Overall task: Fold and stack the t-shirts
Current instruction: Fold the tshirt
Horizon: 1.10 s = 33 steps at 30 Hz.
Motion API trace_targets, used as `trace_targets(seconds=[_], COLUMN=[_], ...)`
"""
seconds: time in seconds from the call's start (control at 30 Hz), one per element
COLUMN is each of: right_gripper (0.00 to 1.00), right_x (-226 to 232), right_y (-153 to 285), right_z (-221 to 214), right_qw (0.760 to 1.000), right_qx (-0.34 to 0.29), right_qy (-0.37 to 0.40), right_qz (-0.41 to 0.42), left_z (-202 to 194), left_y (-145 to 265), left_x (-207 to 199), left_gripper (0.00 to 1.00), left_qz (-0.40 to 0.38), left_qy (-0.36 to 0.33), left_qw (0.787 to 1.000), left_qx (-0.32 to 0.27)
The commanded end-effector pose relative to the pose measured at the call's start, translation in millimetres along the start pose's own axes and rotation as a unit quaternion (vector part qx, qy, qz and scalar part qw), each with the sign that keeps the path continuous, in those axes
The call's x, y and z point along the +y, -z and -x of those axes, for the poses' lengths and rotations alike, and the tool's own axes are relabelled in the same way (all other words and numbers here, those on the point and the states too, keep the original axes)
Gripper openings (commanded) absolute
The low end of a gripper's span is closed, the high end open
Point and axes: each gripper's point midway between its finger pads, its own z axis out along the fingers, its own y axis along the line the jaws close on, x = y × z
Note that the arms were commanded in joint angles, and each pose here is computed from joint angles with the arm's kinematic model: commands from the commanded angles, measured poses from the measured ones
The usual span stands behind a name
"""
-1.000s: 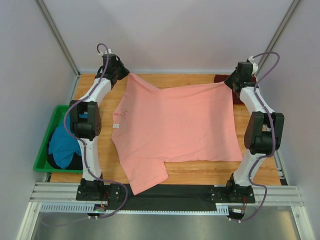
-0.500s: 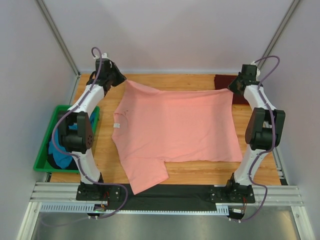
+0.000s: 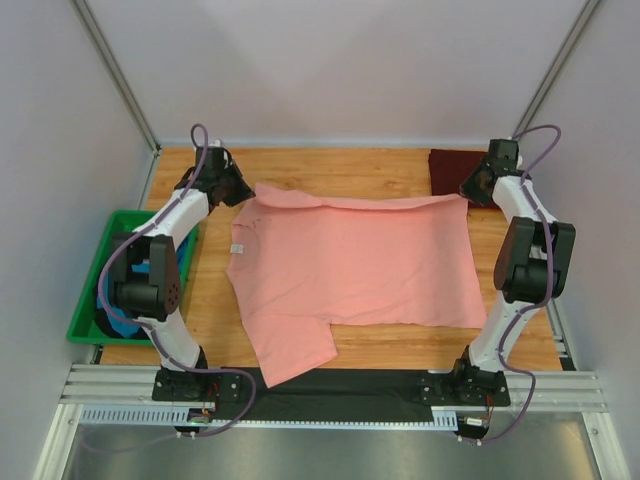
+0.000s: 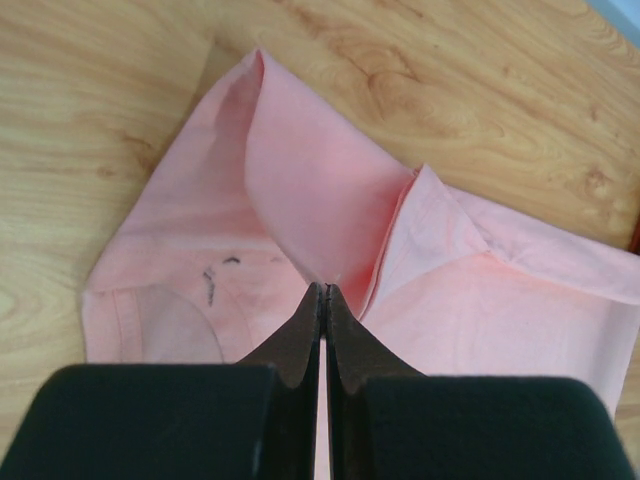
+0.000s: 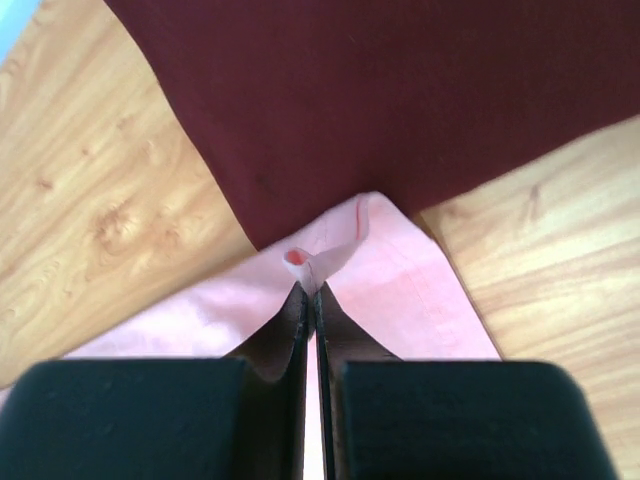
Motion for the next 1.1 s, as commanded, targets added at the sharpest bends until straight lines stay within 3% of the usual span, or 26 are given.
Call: trace_targets(seconds=[0.0,0.4,0.53,0.63,1.07], right_gripper=[0.0,0.0,0.0,0.0,0.0], right_x=[-6,-39,-53,-56,-71], right_y=[19,22,26,26,18], right_z=[1,-23,-32,-38,-66], right_qw=[1.0,0.997,0.995,0.995,0.994], right_qx=[-0.012,0.01,0.006,0.009,0.028], right_qy=[-0.004,-0.005,-0.006,-0.005,-0.021], right_qz=[-0.009,-0.077,-0.1,-0.098,-0.102], left_z=[0,-53,-60,-58,-105], left_y=[21,51,70,77,82], left_x=[-14,0,23,24,46], left_gripper=[0.0,0.0,0.0,0.0,0.0], left_qz=[-0.014,0.069,0.124,0.125,0.144], left_qy=[0.005,0.009,0.008,0.002,0.012], left_qw=[1.0,0.997,0.992,0.992,0.985], left_qx=[-0.013,0.045,0.032,0.022,0.094])
